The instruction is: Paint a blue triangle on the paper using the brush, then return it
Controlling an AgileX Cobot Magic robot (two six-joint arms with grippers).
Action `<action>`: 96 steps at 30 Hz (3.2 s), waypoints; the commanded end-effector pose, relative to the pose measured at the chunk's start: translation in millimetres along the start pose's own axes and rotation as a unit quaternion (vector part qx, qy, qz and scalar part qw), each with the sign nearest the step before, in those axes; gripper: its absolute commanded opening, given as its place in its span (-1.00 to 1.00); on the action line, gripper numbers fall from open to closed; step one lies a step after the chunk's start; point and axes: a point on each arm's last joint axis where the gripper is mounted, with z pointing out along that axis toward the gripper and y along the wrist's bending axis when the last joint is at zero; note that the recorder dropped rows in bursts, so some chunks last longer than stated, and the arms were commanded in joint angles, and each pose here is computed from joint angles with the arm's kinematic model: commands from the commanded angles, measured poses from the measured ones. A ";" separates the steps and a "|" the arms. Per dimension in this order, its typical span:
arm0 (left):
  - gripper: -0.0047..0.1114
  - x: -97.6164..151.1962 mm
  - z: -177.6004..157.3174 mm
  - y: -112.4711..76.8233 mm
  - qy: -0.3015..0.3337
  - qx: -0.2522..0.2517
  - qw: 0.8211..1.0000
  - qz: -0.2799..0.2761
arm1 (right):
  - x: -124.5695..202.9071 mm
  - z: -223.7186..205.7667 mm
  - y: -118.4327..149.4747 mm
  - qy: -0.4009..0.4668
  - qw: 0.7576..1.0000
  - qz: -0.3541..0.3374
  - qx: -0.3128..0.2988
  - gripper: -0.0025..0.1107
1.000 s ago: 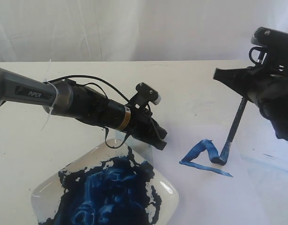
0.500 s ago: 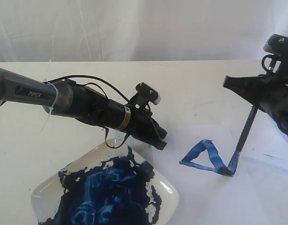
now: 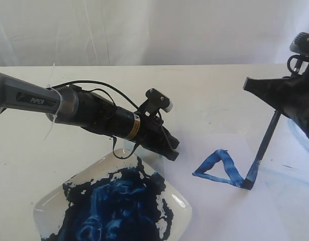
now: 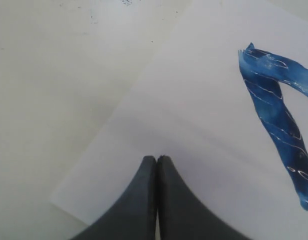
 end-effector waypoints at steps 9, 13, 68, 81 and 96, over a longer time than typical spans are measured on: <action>-0.92 0.1 1.7 -2.4 0.003 0.000 1.000 0.007 | -17.0 -10.8 0.0 -0.058 0.997 0.034 -0.029 -0.96; -0.92 0.1 1.7 -2.4 0.003 0.000 1.000 0.007 | -17.7 -10.9 0.7 -0.062 0.997 0.034 -0.033 -0.96; -0.92 -60.4 -165.0 63.3 -0.159 0.011 0.969 -0.188 | -36.8 -118.2 -35.2 -0.092 0.968 0.049 -0.230 -0.96; -0.92 -95.0 -349.0 22.2 -0.300 -0.048 0.949 -0.082 | -31.2 -121.2 -27.8 -0.060 0.960 0.042 -0.271 -0.96; -0.92 -31.4 -387.7 -66.5 -0.316 -0.280 0.906 0.017 | -24.3 -133.6 -11.4 0.069 0.911 0.187 -0.362 -0.96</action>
